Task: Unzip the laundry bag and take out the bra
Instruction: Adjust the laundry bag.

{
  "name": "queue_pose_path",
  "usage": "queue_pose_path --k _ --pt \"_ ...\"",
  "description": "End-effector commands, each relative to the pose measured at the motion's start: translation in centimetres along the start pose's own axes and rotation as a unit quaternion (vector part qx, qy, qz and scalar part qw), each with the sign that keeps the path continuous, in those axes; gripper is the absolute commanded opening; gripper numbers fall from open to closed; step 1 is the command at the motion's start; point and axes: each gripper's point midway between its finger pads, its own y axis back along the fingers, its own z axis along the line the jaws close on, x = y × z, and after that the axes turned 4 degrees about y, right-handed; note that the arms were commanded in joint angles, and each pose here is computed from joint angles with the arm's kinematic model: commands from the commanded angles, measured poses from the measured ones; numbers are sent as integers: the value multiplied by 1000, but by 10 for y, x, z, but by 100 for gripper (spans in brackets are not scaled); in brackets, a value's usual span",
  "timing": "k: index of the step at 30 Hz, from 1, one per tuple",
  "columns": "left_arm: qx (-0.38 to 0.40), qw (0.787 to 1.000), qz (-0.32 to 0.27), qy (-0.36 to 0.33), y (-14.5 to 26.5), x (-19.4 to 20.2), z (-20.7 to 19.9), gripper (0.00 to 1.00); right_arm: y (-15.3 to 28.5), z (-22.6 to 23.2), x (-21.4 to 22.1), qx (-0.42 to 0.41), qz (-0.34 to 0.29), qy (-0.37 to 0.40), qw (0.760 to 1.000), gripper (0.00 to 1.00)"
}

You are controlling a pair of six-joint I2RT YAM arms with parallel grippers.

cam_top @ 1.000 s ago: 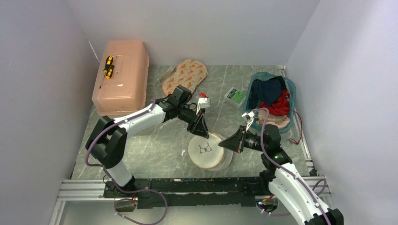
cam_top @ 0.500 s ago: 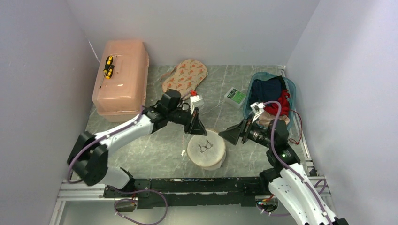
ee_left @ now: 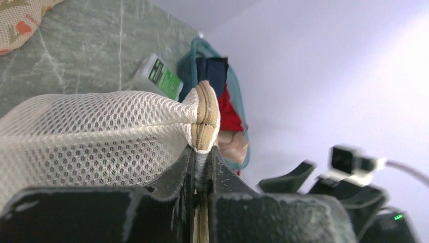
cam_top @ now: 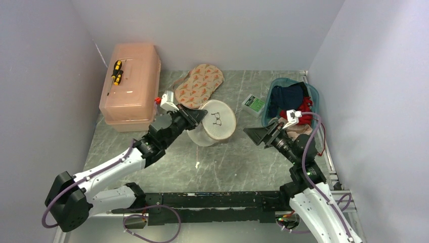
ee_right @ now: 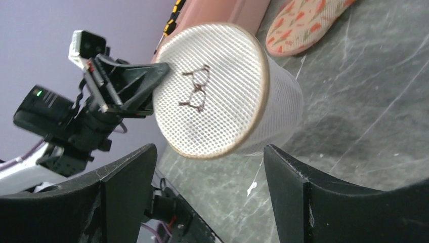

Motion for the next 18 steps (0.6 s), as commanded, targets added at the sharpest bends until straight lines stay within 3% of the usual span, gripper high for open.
queue_pose_path --k 1,9,18 --pt "23 988 -123 89 2 -32 -30 3 -13 0 -1 -33 -38 -104 993 79" --pt "4 981 -145 131 -4 -11 2 3 -43 -15 35 -19 -19 -177 984 72" --pt "-9 981 -143 132 -2 -3 15 3 -67 -16 50 -22 -2 -202 979 55"
